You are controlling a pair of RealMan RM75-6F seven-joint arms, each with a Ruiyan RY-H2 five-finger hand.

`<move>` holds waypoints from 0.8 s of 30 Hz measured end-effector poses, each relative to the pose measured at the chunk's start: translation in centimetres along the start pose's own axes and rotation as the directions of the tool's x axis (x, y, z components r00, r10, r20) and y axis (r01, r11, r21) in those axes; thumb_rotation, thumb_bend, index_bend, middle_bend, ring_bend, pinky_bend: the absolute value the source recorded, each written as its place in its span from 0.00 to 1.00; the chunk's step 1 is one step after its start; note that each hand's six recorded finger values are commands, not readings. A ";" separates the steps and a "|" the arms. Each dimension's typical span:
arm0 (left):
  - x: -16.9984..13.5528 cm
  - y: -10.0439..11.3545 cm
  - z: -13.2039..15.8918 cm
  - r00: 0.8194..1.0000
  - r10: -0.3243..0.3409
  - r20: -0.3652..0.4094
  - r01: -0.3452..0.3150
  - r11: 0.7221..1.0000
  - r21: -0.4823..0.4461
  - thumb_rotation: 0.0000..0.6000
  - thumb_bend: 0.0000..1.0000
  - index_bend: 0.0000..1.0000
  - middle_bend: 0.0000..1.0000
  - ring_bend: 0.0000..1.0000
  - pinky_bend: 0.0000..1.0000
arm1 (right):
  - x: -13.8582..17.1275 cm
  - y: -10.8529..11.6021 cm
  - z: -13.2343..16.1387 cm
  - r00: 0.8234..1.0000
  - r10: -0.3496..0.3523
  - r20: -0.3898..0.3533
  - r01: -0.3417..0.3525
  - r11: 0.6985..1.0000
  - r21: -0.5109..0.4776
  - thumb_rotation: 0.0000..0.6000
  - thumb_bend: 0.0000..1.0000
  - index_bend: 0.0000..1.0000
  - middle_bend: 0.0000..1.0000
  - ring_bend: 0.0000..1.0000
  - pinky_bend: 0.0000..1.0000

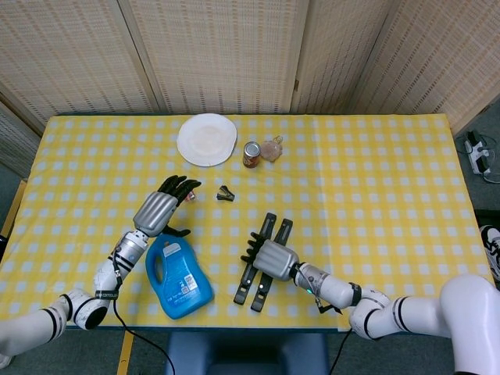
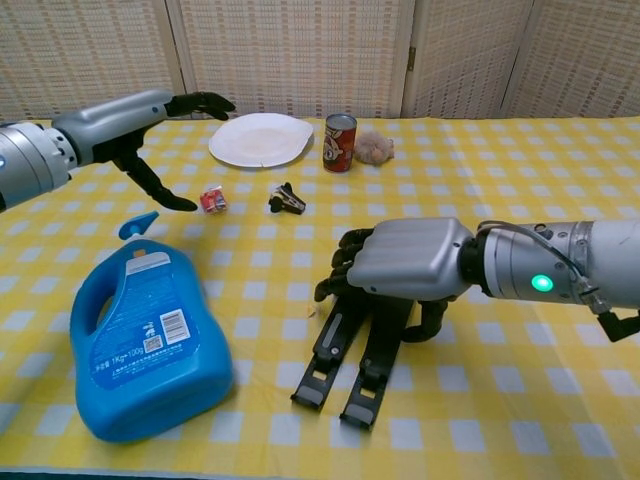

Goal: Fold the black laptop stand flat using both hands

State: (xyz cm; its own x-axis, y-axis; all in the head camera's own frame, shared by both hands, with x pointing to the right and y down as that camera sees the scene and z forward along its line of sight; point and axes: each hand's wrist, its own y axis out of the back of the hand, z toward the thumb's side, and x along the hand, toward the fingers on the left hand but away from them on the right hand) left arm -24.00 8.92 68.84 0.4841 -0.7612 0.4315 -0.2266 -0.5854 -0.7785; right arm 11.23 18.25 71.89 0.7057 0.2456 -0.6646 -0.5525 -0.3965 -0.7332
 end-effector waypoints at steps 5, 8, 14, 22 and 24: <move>-0.1 0.1 -0.2 1.000 0.002 -0.005 -0.002 1.000 -0.003 1.00 0.09 0.11 0.13 0.05 0.00 | -0.3 0.3 -0.3 0.999 -0.049 0.010 0.050 0.999 -0.011 1.00 0.33 0.54 0.48 0.29 0.00; -0.1 0.2 -0.4 1.000 0.004 -0.008 -0.004 1.000 -0.004 1.00 0.09 0.11 0.13 0.05 0.00 | -0.4 0.5 -0.4 0.998 -0.065 0.011 0.065 0.998 -0.017 1.00 0.32 0.52 0.46 0.27 0.00; -0.2 0.8 -0.7 1.000 0.018 -0.016 -0.018 1.000 -0.002 1.00 0.09 0.11 0.13 0.05 0.00 | 0.0 0.9 -0.6 0.998 -0.061 0.017 0.061 0.998 -0.026 1.00 0.32 0.10 0.09 0.09 0.00; -0.8 2.1 -2.0 0.997 0.049 -0.060 -0.048 0.999 0.020 1.00 0.11 0.11 0.13 0.05 0.00 | 2.5 2.1 -2.7 0.984 -0.131 0.123 0.146 0.982 -0.120 1.00 0.32 0.00 0.01 0.07 0.00; -1.2 2.6 -2.6 0.995 0.062 -0.082 -0.059 0.998 0.035 1.00 0.12 0.11 0.13 0.05 0.00 | 4.1 2.4 -3.9 0.972 -0.155 0.176 0.181 0.972 -0.149 1.00 0.32 0.00 0.02 0.08 0.00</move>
State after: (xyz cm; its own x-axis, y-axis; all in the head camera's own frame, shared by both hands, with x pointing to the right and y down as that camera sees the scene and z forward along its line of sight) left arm -27.38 7.59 67.52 0.3980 -0.8165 0.4182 -0.2252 -0.5289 -0.8183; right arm 14.54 14.84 68.02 0.6935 0.4555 -0.5581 -0.3428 -0.4727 -0.8118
